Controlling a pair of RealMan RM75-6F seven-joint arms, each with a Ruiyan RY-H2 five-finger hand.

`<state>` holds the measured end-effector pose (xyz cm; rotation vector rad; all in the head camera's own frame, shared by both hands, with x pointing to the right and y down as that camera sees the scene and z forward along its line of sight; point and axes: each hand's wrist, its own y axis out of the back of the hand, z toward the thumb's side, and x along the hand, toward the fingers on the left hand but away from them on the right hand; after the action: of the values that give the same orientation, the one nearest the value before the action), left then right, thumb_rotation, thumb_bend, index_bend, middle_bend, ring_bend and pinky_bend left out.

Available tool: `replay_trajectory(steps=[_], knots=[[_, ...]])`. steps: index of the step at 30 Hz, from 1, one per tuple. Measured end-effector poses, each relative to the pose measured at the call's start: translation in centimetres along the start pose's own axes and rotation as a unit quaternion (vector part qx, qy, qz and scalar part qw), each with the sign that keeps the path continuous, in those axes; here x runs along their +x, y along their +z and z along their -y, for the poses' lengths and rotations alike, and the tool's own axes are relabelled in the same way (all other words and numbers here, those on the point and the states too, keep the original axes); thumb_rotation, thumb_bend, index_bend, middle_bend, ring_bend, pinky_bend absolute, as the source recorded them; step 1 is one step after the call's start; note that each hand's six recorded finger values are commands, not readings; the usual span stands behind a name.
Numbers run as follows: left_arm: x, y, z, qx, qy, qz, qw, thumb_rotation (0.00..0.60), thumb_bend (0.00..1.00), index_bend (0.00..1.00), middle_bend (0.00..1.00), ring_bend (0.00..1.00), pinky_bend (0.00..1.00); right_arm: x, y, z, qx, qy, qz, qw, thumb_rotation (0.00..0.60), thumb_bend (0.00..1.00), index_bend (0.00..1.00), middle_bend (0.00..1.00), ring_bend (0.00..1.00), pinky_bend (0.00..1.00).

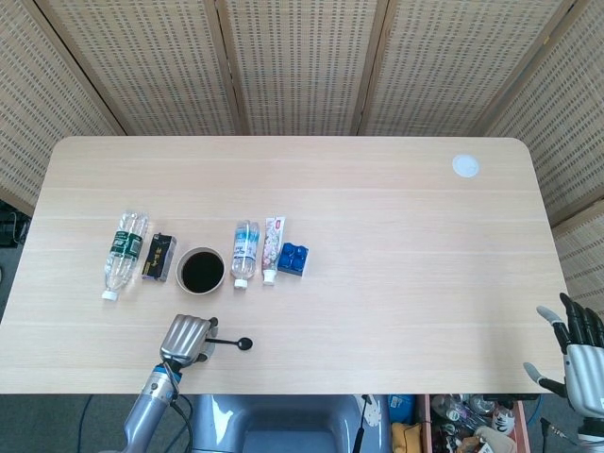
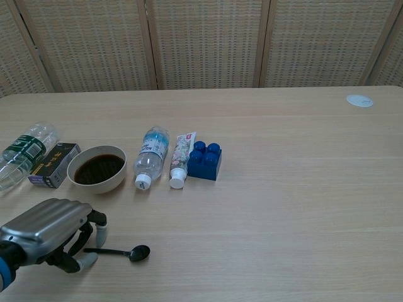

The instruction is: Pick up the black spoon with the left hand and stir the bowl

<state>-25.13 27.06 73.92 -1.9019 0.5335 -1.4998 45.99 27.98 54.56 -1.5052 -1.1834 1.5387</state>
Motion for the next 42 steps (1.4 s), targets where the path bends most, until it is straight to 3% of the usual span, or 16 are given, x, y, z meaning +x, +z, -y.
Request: replay_trajectory(steps=[27,42], knots=[[-0.5,-0.2,0.3,-0.011,-0.025,0.0,0.9996,0.6,0.47,0.6,0.8,0.79,0.78,0.3,-0.4,-0.2,-0.001,-0.003,0.007,1.0,0.6,0.19,0.22,0.09,0.0,0.0],[-0.6,-0.9,-1.1,-0.017,-0.005,-0.005,0.9998,0.6,0.49,0.64,0.82,0.8,0.78,0.4,-0.5,-0.2,-0.004,-0.006,0.007,1.0,0.6,0.19,0.22,0.09,0.0,0.0]])
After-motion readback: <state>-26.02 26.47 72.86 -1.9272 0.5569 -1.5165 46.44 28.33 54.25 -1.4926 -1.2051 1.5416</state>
